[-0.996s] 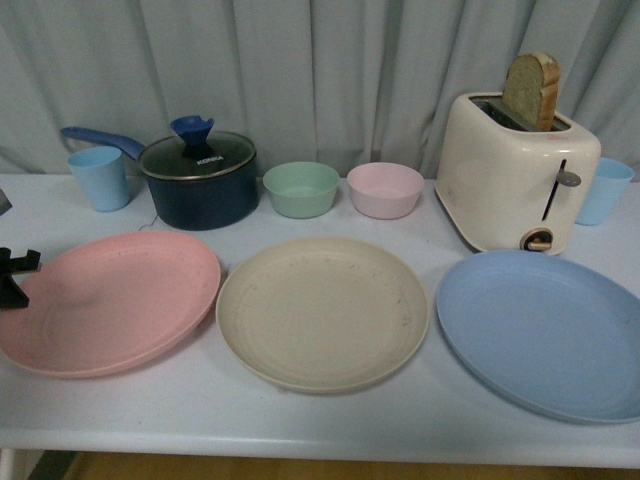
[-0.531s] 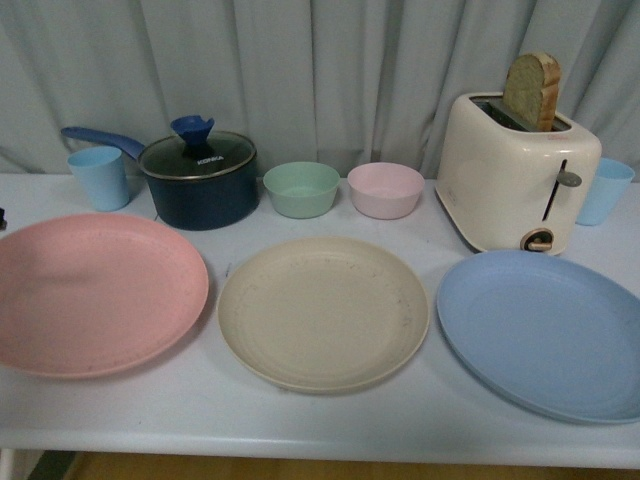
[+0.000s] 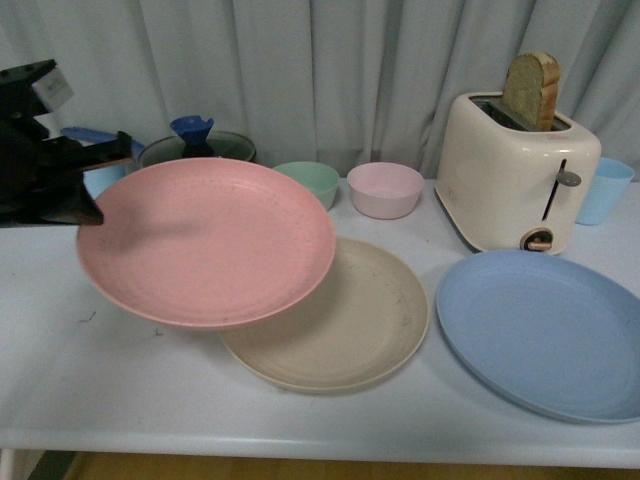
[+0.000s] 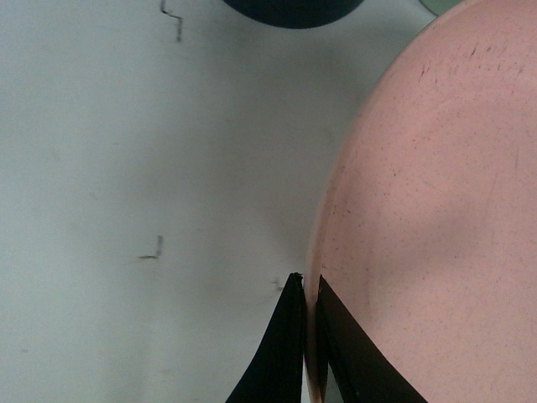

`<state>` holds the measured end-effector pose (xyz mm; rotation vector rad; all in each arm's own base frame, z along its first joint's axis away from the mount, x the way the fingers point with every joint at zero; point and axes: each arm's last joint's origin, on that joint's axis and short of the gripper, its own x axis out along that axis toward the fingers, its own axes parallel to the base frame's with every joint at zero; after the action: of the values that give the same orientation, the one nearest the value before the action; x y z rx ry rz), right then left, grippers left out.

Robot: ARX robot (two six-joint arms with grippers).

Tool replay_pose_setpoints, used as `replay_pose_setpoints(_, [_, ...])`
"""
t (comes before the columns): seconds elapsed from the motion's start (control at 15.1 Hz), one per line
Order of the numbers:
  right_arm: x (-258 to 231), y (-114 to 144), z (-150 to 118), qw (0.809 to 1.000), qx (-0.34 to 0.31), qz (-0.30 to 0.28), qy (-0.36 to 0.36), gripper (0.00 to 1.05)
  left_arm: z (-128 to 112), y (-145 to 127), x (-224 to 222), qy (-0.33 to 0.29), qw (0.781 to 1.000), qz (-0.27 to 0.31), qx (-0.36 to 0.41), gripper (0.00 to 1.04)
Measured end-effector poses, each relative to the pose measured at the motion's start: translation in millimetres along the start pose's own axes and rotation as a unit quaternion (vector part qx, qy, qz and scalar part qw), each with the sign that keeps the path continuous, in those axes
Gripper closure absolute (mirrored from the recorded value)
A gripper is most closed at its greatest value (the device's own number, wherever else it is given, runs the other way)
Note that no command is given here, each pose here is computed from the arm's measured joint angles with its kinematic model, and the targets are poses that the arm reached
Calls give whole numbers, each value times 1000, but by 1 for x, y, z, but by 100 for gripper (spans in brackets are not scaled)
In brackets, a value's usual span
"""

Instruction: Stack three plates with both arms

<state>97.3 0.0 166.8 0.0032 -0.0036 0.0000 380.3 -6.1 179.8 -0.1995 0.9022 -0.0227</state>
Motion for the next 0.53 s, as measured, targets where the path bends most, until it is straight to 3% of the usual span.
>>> replay_pose_setpoints(0.2, [0,0,0,1000,0,0,0,6,-10,-47,21,20,1000,-21,-12,103])
replay_pose_setpoints(0.53, [0,0,0,1000,0,0,0,6,-29,-81,57,48,999,-11,-5,103])
